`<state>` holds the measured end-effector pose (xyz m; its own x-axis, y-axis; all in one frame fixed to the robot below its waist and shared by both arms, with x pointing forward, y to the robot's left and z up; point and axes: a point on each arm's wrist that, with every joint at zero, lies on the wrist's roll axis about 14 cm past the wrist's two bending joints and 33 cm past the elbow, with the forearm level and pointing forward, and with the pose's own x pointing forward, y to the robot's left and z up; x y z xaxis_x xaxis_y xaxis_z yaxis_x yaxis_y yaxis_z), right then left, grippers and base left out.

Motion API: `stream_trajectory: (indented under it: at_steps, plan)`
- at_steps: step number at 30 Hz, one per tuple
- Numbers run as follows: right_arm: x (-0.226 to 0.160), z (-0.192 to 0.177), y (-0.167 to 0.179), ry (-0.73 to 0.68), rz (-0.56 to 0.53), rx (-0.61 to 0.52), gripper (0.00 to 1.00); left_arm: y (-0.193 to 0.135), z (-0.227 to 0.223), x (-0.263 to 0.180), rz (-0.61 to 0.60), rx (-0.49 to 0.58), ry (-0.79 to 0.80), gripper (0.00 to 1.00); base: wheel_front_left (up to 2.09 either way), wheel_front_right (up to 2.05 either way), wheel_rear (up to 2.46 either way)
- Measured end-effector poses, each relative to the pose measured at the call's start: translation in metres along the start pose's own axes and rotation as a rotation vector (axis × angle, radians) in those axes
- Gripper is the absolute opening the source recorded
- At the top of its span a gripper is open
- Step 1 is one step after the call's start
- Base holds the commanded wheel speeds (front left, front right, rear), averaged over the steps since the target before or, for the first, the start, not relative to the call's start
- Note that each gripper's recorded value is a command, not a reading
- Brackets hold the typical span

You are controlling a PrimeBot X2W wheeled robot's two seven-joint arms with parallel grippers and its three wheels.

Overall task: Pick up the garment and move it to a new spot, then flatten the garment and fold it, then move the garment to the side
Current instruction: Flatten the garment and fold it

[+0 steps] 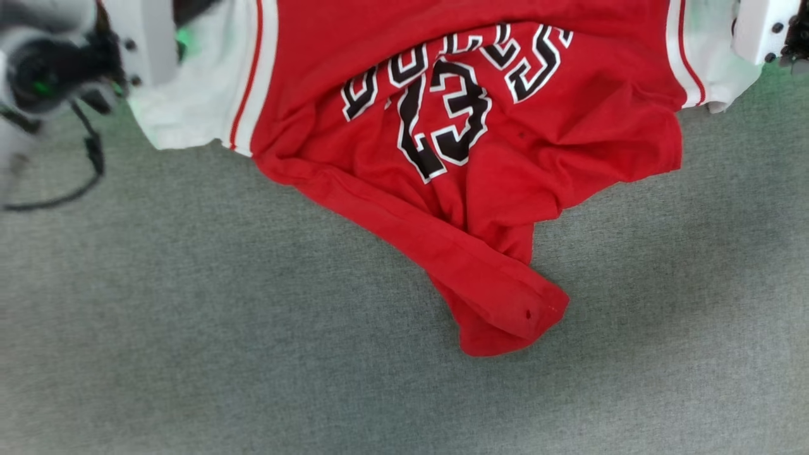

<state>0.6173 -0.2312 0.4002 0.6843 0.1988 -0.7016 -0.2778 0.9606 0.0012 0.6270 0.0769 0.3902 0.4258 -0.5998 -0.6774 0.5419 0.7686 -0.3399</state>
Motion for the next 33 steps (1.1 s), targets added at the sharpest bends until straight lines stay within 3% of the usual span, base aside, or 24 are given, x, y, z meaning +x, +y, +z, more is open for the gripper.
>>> stream_trajectory:
  at_steps: [6,12,18,24,28,33]
  plan:
    - [-0.024,0.052,-0.002,-0.235,0.001,0.036,0.00,-0.014,0.038,-0.023,-0.021,-0.045,-0.251,0.00,0.00,0.00,0.00]
    - [-0.056,0.134,-0.004,-0.513,-0.017,0.046,0.00,0.005,0.101,-0.076,0.074,-0.050,-0.573,0.00,0.00,0.00,0.00]
    - [-0.106,0.227,-0.012,-0.846,-0.066,0.067,0.00,0.005,0.198,-0.156,0.132,-0.025,-0.992,0.00,0.00,0.00,0.00]
    - [-0.183,0.311,-0.014,-1.181,-0.102,0.109,0.00,-0.008,0.273,-0.249,0.170,-0.009,-1.348,0.00,0.00,0.00,0.00]
    - [-0.195,0.322,-0.007,-1.209,-0.110,0.101,0.00,-0.019,0.286,-0.267,0.180,0.005,-1.394,0.00,0.00,0.00,0.00]
    - [-0.173,0.300,0.004,-1.116,-0.099,0.073,0.00,-0.006,0.256,-0.248,0.171,-0.059,-1.307,0.00,0.00,0.00,0.00]
